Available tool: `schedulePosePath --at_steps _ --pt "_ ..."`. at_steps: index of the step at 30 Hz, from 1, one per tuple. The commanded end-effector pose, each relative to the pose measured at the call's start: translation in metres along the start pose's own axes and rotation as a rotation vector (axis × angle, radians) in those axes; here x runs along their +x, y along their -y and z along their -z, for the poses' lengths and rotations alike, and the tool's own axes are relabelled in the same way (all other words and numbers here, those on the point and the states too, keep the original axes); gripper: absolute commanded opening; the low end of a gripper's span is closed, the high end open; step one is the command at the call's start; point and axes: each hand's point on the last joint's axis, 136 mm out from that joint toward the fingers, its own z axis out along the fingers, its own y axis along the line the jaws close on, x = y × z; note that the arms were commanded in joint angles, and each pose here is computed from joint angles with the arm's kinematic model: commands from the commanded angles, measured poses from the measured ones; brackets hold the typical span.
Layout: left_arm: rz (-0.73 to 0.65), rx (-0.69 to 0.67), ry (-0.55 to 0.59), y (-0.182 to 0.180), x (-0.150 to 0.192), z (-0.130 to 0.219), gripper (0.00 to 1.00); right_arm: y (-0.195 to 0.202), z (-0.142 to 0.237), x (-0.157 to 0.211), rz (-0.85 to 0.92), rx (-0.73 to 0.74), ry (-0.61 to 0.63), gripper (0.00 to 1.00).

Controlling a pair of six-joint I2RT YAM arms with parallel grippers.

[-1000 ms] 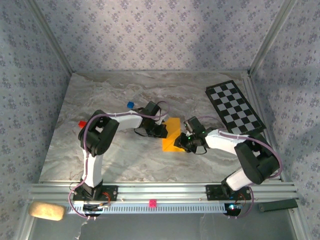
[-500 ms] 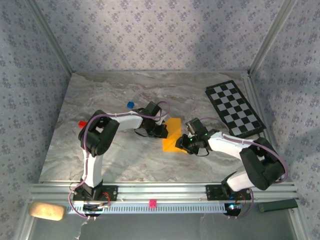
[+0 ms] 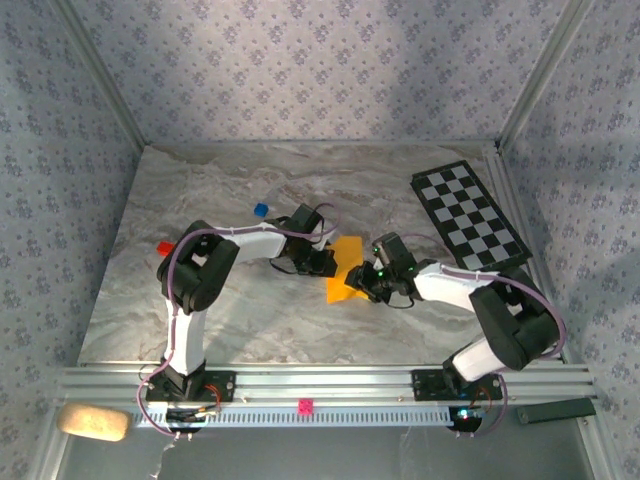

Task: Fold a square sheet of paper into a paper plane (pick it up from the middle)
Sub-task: Turn over the paper at the center of the table.

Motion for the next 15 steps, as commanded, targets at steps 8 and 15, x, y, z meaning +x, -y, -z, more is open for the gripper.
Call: schedulePosePath --at_steps 8,15 --pt "0.018 -0.045 -0.038 -0.011 0.015 -0.007 0.06 -0.021 0.002 -0.029 0.04 -0.083 0.014 0.46" --pt "0.021 -0.045 -0.041 -0.011 0.014 -0.007 0.05 -0.016 0.001 -0.039 0.016 -0.102 0.027 0.46"
